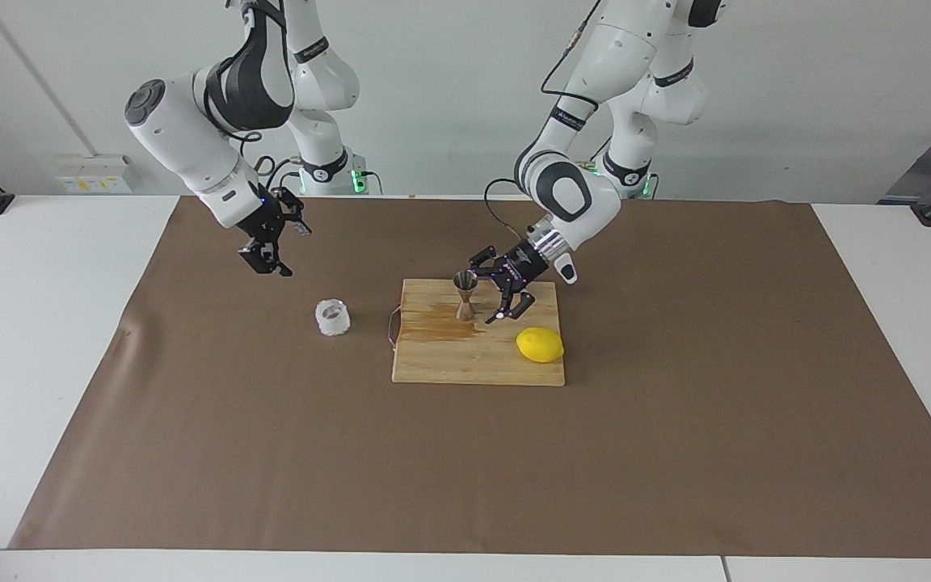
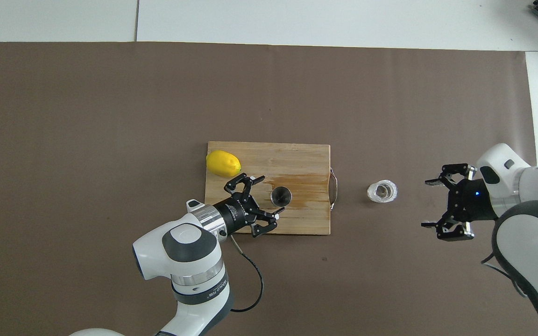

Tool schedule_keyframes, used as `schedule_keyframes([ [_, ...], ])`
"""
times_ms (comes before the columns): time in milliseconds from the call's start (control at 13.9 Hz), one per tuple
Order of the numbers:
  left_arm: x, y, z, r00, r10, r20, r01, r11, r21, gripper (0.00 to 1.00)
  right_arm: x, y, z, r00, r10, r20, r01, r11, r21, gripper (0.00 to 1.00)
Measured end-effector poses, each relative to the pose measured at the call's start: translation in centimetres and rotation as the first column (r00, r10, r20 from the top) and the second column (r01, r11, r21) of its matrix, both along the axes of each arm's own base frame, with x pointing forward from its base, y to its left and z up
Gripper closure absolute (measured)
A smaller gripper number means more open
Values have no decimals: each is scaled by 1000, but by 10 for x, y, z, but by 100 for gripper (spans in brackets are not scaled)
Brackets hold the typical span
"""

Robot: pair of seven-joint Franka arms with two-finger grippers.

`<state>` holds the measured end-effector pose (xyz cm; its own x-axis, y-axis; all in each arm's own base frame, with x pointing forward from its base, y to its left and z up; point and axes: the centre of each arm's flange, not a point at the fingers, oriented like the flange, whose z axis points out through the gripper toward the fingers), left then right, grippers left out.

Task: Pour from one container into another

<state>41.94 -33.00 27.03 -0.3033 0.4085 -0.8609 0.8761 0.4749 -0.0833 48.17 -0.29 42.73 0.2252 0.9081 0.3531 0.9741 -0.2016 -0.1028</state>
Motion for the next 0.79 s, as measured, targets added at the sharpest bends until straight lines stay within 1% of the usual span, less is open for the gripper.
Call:
schedule_keyframes([
  [144,1,2,6,1000,1,17,-1,1000,19,0,7,-9,-27,1000,18,19,-19,999,45,0],
  [287,2,3,15,999,-7,40,5,999,42,0,9,-11,-49,999,26,34,-29,996,82,0],
  [575,5,4,32,994,-55,95,47,996,79,0,8,-25,-91,995,40,87,-54,983,173,0],
  [790,9,7,40,988,-89,130,75,992,106,0,4,-32,-121,995,7,103,-28,979,204,0],
])
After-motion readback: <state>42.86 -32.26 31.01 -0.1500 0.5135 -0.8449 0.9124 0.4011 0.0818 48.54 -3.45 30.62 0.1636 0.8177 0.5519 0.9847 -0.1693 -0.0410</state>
